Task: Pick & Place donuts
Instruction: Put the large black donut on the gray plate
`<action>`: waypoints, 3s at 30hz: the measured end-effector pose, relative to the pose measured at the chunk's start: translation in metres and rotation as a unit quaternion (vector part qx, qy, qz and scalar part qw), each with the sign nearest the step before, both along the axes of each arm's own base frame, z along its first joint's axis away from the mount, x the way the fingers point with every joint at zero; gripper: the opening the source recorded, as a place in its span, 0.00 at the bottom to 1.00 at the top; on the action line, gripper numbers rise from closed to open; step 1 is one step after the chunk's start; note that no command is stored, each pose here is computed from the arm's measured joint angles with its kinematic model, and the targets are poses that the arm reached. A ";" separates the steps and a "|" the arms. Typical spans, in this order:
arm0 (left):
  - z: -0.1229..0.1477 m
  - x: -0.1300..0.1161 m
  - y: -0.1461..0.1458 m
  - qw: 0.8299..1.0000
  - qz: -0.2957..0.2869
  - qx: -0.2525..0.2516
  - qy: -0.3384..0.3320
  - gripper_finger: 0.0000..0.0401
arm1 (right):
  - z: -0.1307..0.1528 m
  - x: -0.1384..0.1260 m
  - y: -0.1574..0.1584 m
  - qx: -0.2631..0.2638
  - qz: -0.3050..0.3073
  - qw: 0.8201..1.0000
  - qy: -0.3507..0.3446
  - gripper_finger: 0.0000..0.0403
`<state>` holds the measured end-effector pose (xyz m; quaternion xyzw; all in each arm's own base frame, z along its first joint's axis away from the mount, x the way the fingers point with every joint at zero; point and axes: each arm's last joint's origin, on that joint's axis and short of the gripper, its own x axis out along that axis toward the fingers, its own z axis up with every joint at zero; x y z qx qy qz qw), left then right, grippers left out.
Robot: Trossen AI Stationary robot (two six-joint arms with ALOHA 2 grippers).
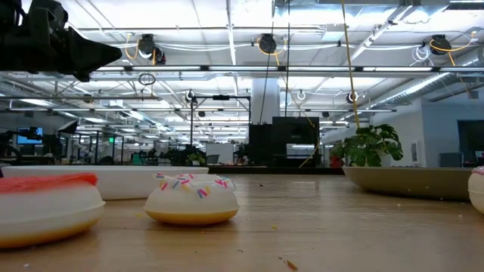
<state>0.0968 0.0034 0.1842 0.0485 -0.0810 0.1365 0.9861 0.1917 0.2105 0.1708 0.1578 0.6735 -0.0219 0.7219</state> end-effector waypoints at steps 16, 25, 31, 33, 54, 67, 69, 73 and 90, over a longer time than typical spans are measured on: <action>0.000 0.000 0.000 1.000 0.001 0.001 0.000 0.09 | -0.028 -0.010 -0.008 0.025 -0.031 0.999 0.004 0.60; 0.000 0.000 0.000 1.000 0.000 0.000 0.000 0.09 | -0.031 -0.009 -0.006 0.039 -0.010 0.999 -0.011 0.53; 0.000 0.000 0.000 1.000 0.001 0.000 0.000 0.09 | -0.031 -0.008 -0.005 0.055 0.005 0.998 -0.006 0.33; 0.000 0.000 0.000 1.000 0.000 0.000 0.000 0.09 | -0.030 -0.007 -0.005 0.063 0.012 0.998 -0.002 0.26; 0.000 0.000 0.000 1.000 0.000 -0.004 0.000 0.09 | 0.100 0.037 -0.003 0.065 0.106 0.992 0.013 0.06; -0.003 0.000 0.000 1.000 0.000 -0.003 0.013 0.09 | 0.120 0.050 -0.020 0.053 0.110 0.992 0.000 0.06; -0.003 0.000 0.000 1.000 0.001 0.002 0.014 0.09 | 0.120 0.050 -0.021 0.046 0.109 0.993 -0.004 0.06; -0.003 0.000 0.000 1.000 0.002 0.008 0.016 0.09 | 0.119 0.050 -0.021 0.038 0.103 0.994 -0.008 0.06; -0.002 0.000 0.000 0.999 0.006 0.033 0.021 0.09 | 0.119 0.058 -0.032 0.012 0.084 0.996 -0.022 0.05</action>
